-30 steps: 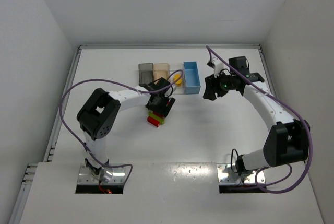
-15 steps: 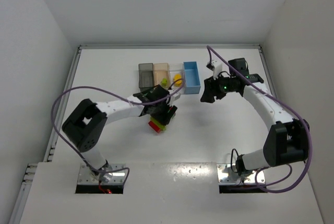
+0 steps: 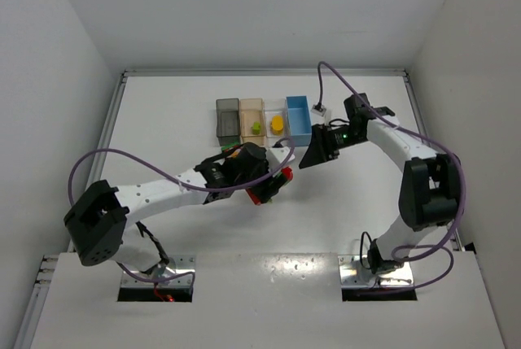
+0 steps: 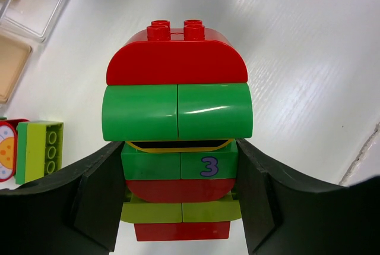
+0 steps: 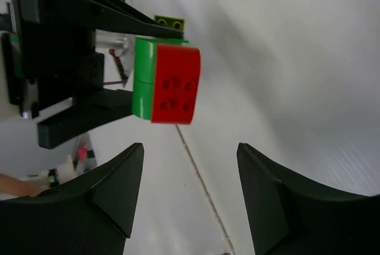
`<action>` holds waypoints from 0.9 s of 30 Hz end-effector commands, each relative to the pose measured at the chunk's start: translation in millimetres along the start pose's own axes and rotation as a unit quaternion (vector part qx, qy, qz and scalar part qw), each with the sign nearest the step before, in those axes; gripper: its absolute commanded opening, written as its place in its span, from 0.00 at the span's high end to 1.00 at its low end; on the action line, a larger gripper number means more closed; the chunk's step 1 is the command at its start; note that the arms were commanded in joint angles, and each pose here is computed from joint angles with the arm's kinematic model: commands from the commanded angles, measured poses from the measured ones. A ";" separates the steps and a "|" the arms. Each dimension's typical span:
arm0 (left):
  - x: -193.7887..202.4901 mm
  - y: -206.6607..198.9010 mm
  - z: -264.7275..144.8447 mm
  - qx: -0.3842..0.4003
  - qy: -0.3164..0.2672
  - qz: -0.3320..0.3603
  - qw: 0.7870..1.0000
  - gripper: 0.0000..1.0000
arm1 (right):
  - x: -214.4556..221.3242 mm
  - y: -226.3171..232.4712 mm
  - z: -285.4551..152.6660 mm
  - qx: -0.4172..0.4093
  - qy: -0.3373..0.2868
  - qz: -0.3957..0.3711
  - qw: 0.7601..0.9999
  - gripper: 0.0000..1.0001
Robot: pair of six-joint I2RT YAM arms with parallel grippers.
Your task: Sort the legos into containers by color
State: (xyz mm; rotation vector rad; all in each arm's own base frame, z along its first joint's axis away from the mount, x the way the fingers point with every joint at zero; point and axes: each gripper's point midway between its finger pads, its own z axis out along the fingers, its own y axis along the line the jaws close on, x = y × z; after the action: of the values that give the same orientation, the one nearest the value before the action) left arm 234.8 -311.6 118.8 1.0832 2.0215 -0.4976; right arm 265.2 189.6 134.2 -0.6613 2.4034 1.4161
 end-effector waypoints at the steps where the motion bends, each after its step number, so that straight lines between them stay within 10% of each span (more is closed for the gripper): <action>1: -27.6 -4.0 -6.8 -0.013 -0.051 0.032 0.998 0.54 | -15.8 29.7 -4.8 -0.066 -0.013 -0.023 0.997 0.35; 27: -69.3 -20.6 -11.6 0.004 -0.104 0.038 0.994 0.54 | -4.5 29.9 17.6 -0.095 0.045 -0.026 0.994 0.26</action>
State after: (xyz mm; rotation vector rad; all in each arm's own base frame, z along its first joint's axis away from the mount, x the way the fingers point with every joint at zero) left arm 231.7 -330.1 134.4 1.1202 1.9158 -0.4768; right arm 244.2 210.8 141.4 -0.7726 2.4035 1.6440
